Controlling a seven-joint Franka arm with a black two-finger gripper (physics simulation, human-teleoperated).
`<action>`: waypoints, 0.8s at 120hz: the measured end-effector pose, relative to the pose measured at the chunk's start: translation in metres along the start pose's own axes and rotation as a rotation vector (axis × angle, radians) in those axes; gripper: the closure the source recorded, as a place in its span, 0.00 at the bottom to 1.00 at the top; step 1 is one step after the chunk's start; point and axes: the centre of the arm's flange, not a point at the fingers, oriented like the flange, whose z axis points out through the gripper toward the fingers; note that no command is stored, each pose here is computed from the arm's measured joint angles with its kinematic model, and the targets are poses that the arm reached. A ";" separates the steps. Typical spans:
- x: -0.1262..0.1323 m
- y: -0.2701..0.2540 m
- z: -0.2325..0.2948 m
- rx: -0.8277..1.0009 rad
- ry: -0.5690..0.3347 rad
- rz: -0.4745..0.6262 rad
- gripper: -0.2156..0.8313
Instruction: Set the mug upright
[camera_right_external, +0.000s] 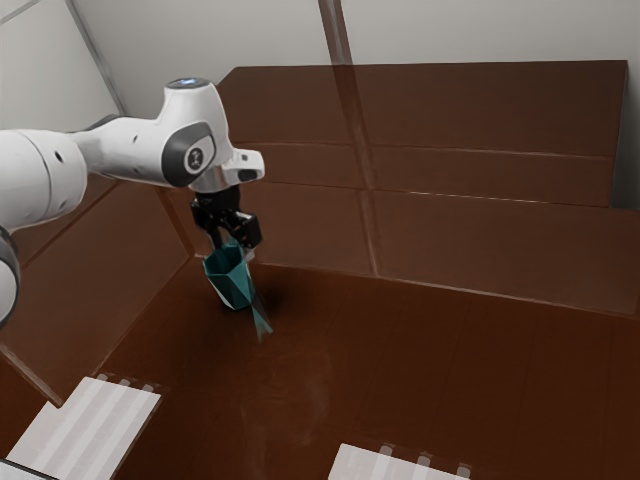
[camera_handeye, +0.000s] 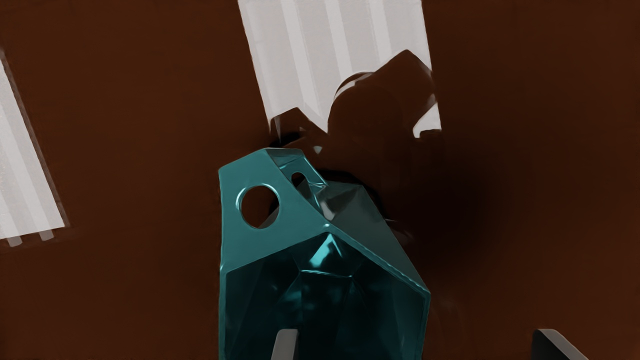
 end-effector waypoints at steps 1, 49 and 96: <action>0.000 0.000 -0.004 0.000 0.004 -0.001 0.30; -0.007 -0.011 -0.164 0.014 0.144 -0.042 0.22; -0.020 -0.016 -0.169 0.008 0.100 -0.052 0.21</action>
